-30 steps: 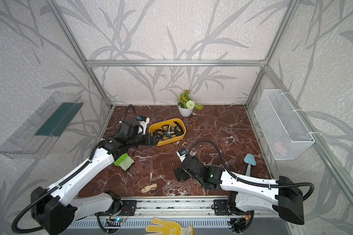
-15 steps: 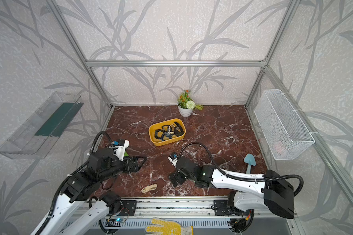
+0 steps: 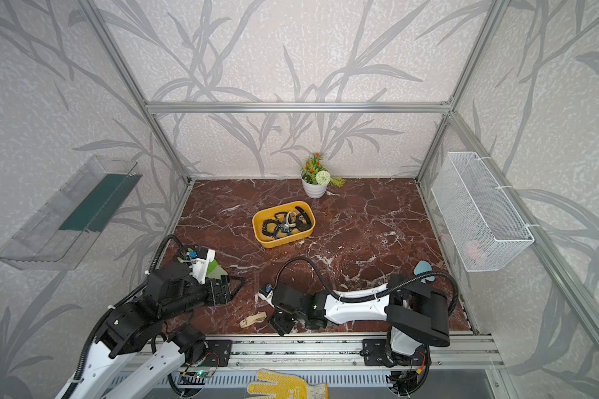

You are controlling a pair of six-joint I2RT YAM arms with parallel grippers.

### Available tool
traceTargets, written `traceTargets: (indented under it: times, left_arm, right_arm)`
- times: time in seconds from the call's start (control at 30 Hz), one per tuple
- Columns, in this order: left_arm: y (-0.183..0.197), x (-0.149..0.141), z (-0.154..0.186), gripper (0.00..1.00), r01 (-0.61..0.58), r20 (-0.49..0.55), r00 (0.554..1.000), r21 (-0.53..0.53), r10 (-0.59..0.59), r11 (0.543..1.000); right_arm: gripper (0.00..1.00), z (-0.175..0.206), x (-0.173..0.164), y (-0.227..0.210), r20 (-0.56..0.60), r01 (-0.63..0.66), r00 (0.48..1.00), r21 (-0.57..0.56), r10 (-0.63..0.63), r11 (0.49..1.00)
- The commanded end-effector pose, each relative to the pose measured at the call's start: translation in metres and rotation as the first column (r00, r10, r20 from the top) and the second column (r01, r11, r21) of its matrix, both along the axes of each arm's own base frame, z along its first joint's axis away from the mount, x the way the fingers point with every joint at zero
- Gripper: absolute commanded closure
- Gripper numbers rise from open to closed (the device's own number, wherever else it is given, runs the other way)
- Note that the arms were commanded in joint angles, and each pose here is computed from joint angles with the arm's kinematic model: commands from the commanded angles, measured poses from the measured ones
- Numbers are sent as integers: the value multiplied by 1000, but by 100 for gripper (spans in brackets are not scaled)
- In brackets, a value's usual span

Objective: Put the watch into the storage box
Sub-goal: Pick up the watch at the center of the board.

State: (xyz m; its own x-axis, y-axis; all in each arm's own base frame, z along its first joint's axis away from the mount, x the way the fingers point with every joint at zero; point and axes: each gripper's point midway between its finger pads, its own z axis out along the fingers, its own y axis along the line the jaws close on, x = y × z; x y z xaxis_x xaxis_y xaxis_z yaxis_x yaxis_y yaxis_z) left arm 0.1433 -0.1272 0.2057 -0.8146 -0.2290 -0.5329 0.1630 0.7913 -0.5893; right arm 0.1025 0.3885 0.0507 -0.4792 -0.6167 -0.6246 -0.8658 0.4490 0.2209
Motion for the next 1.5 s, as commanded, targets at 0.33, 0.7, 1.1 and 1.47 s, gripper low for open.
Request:
traceTargets:
  times: [0.33,0.7,1.1,1.47]
  left_arm:
    - [12,-17,-6,1,-35,-24,999,13,35,999]
    - [14,-17,-7,1,-43,-18,999,9,43,999]
    - [13,-16,-8,1,-44,-13,999,9,44,999]
    - [9,-13,-8,1,-29,-6,1000,8,29,1000]
  right_arm:
    - [28,-7,-7,45,-7,-100,995,65,101,993]
    - [36,-27,8,59,-3,-31,1000,15,31,999]
    - [54,-38,32,51,48,105,994,-63,-102,993]
    - [66,-39,53,27,118,229,969,-124,-215,965]
